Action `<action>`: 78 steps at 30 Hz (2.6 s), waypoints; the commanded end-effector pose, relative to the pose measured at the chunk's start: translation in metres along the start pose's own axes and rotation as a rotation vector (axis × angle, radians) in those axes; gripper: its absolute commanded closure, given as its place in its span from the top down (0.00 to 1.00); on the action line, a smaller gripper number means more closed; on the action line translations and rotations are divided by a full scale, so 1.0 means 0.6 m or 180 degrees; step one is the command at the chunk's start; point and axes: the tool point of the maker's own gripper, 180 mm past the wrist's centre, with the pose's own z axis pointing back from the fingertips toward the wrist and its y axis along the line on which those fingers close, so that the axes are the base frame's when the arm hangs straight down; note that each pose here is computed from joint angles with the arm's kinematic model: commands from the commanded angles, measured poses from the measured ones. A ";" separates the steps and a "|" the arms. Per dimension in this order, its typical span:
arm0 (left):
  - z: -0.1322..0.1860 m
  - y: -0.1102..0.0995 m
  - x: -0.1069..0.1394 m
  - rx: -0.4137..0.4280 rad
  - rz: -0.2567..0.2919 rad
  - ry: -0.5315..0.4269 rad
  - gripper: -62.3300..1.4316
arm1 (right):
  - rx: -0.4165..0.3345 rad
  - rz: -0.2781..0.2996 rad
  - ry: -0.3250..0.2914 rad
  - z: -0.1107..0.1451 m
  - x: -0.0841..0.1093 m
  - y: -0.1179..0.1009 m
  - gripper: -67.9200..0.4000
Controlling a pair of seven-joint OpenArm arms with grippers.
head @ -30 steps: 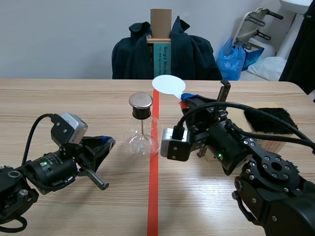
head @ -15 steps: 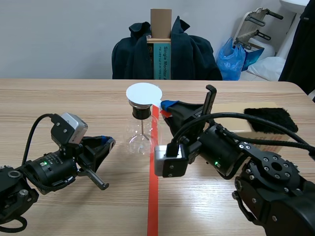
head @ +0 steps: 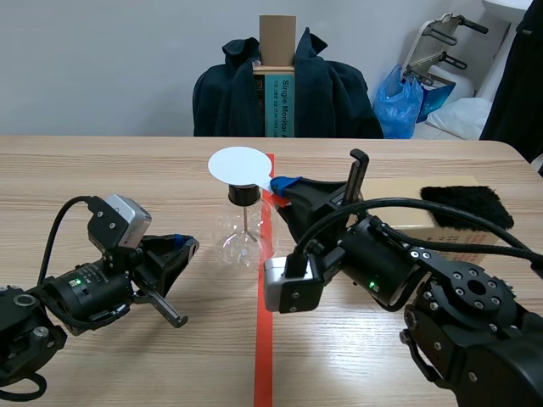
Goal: Do the electroscope experiment.
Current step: 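Move the plate toward and away from the electroscope, then put the plate down on the right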
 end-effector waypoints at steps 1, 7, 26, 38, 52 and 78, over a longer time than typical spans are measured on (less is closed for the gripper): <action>-0.006 0.002 0.022 0.0008 0.0001 -0.0139 0.07 | -0.0116 0.0084 0.0081 -0.005 -0.015 -0.021 0.02; -0.006 0.002 0.022 0.0008 0.0001 -0.0139 0.07 | -0.0121 0.0077 0.0481 -0.002 -0.053 -0.022 0.02; -0.003 0.006 0.021 0.0010 -0.0017 -0.0133 0.07 | -0.0129 0.0051 0.1628 0.035 -0.154 -0.022 0.02; 0.005 0.003 0.014 0.0003 -0.0011 -0.0099 0.07 | -0.0891 0.0253 0.1792 0.090 -0.187 -0.133 0.02; 0.085 -0.068 0.079 -0.0464 -0.0327 -0.0247 0.51 | -0.0586 0.0080 0.1931 0.163 -0.166 -0.090 0.02; 0.226 -0.138 0.204 -0.0659 -0.0333 0.0017 1.00 | -0.0041 -0.0227 0.2232 0.187 -0.178 0.053 0.42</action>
